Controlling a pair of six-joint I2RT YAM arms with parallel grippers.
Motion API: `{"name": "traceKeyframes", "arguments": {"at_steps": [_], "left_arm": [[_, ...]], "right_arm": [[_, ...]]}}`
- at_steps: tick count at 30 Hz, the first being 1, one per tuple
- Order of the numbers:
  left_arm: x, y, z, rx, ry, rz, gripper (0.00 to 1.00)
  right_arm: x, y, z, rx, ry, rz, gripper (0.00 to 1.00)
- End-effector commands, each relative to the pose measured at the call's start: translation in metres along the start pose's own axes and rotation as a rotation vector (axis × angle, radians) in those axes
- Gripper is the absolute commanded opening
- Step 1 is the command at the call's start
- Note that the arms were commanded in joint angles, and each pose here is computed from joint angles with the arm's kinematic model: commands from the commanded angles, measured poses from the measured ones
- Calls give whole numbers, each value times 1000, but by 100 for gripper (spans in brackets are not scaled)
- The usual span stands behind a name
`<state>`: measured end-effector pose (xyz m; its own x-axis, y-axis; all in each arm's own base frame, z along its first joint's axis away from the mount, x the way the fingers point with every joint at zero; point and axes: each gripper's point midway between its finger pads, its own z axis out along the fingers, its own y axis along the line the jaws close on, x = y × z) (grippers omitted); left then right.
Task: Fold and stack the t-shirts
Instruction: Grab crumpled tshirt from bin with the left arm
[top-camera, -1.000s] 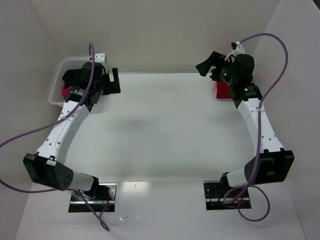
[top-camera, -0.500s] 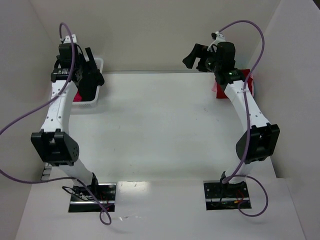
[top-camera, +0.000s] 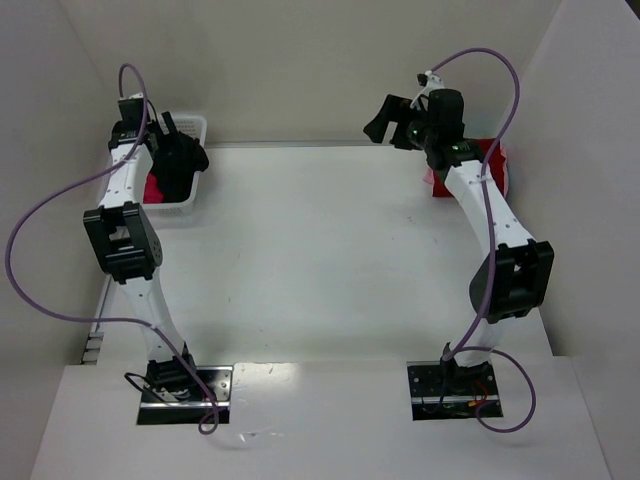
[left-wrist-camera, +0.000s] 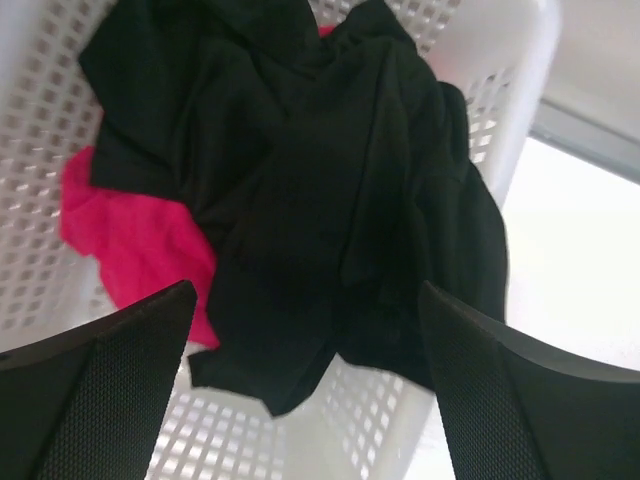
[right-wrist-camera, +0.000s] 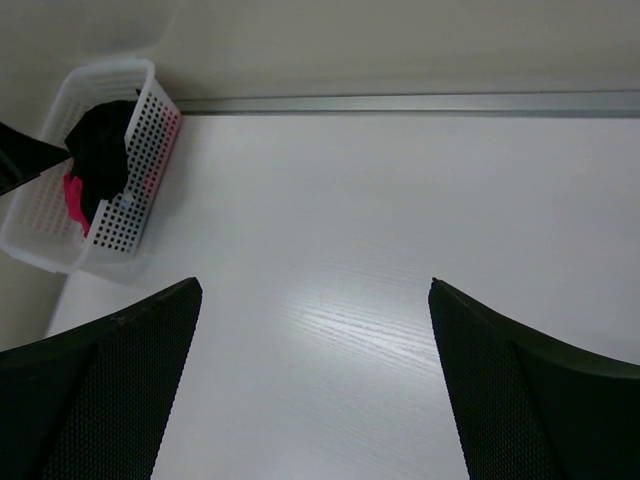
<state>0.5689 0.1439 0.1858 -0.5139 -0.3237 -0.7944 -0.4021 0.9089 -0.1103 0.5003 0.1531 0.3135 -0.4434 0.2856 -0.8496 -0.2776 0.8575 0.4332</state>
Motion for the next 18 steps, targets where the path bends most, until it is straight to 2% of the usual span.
{"name": "traceKeyframes", "arguments": {"at_steps": [1,7,10,18], "left_arm": [[-26,-7,14,9,-87,-28,100],[-15,9,43,46,-53,-172,90],[-5,21,61,36,-41,-225,90],[19,19,95,49,11,-225,87]], "right_arm": [[5,7,3,-23,4,-14,100],[15,5,6,-27,20,0,100],[22,3,6,-29,39,-5,100],[21,0,4,-9,32,-6,100]]}}
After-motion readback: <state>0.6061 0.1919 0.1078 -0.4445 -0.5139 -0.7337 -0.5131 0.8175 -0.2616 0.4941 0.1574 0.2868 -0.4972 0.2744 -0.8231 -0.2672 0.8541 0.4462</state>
